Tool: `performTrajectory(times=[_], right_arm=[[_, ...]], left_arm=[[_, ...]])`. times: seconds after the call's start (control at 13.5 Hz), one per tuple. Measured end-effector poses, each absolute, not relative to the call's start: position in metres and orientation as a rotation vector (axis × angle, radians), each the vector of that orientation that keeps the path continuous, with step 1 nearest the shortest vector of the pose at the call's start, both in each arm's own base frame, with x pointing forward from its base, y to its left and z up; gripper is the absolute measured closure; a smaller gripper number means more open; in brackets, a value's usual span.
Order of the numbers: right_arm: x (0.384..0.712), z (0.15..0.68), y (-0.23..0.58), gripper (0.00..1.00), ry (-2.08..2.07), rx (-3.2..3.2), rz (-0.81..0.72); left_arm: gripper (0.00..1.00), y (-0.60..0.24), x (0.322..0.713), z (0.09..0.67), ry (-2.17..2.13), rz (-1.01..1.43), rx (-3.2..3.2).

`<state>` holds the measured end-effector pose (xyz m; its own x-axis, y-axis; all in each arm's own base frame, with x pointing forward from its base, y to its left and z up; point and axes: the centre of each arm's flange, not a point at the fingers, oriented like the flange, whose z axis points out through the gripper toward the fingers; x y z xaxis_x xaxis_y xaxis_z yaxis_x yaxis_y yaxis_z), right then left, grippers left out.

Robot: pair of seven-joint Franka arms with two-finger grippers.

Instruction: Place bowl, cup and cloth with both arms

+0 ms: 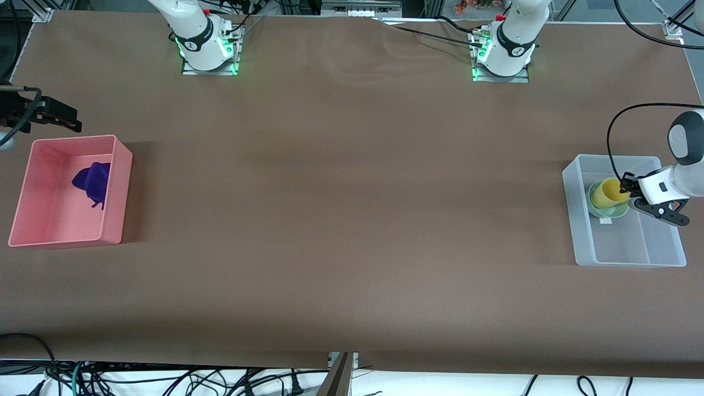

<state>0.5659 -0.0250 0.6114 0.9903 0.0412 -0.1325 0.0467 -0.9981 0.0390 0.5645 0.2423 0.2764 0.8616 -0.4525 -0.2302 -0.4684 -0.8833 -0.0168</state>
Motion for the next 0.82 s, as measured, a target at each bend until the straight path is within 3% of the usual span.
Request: performTrajectory(times=[0.15, 0.37, 0.45, 0.82], right_arm=[[0.566, 0.611, -0.025, 0.00, 0.069, 3.092, -0.205], [0.566, 0.611, -0.024, 0.00, 0.070, 3.092, -0.205], [0.566, 0.611, -0.024, 0.00, 0.070, 3.092, -0.205], [0.566, 0.611, -0.024, 0.00, 0.070, 3.092, -0.205]], left_arm=[[0.39, 0.232, 0.572, 0.314, 0.792, 0.348, -2.934], [0.07, 0.165, 0.584, 0.419, 0.812, 0.335, -2.954], [0.00, 0.141, 0.586, 0.452, 0.793, 0.320, -2.968], [0.00, 0.021, 0.591, 0.530, 0.556, 0.267, -3.018]])
